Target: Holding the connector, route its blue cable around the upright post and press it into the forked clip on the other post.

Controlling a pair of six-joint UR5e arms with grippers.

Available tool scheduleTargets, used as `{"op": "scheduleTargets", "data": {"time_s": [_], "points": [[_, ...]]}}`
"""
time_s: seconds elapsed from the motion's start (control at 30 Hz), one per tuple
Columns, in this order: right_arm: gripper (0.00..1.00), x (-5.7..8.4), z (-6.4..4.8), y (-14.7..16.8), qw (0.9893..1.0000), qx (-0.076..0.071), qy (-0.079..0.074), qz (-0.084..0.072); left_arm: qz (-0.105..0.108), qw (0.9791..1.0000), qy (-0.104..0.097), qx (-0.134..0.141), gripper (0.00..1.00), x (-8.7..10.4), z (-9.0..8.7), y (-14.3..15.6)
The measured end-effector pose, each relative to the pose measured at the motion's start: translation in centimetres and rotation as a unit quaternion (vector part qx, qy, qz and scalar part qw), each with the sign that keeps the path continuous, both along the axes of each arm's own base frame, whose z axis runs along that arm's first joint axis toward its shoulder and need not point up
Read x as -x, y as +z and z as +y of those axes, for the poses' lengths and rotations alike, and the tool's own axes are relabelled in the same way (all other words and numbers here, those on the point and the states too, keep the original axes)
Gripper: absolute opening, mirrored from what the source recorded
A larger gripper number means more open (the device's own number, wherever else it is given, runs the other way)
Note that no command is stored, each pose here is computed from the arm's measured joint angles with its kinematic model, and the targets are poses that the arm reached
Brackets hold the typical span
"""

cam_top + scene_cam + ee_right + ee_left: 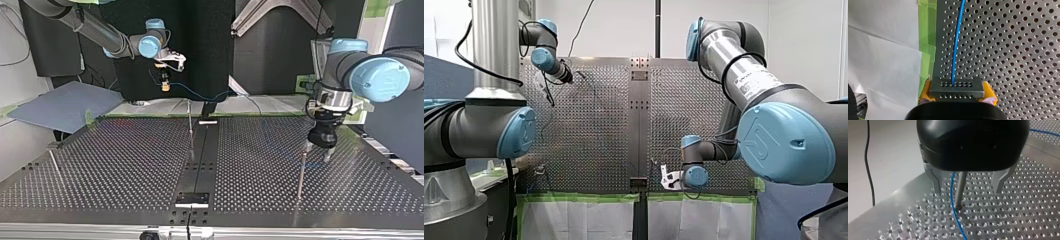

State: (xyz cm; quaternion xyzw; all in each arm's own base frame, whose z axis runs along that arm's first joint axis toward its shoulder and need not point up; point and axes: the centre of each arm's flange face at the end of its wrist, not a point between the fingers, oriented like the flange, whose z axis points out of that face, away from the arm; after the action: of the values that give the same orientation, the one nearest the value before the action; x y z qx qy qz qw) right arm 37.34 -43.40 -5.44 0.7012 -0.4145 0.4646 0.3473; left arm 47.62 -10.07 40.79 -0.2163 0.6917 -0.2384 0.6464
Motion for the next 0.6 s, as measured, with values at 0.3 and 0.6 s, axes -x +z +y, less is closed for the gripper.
{"op": "scheduleTargets", "data": {"time_s": [0.3,0.6], "points": [[0.0,0.0,0.1,0.0,1.0,-0.001,0.0,0.001,-0.019,0.9993,0.007,0.032,1.0,-1.2,0.7,-0.8],[0.0,-0.1,0.1,0.0,1.0,-0.002,0.001,0.002,-0.033,0.9981,0.018,0.048,1.0,-3.2,1.4,-2.5]]}}
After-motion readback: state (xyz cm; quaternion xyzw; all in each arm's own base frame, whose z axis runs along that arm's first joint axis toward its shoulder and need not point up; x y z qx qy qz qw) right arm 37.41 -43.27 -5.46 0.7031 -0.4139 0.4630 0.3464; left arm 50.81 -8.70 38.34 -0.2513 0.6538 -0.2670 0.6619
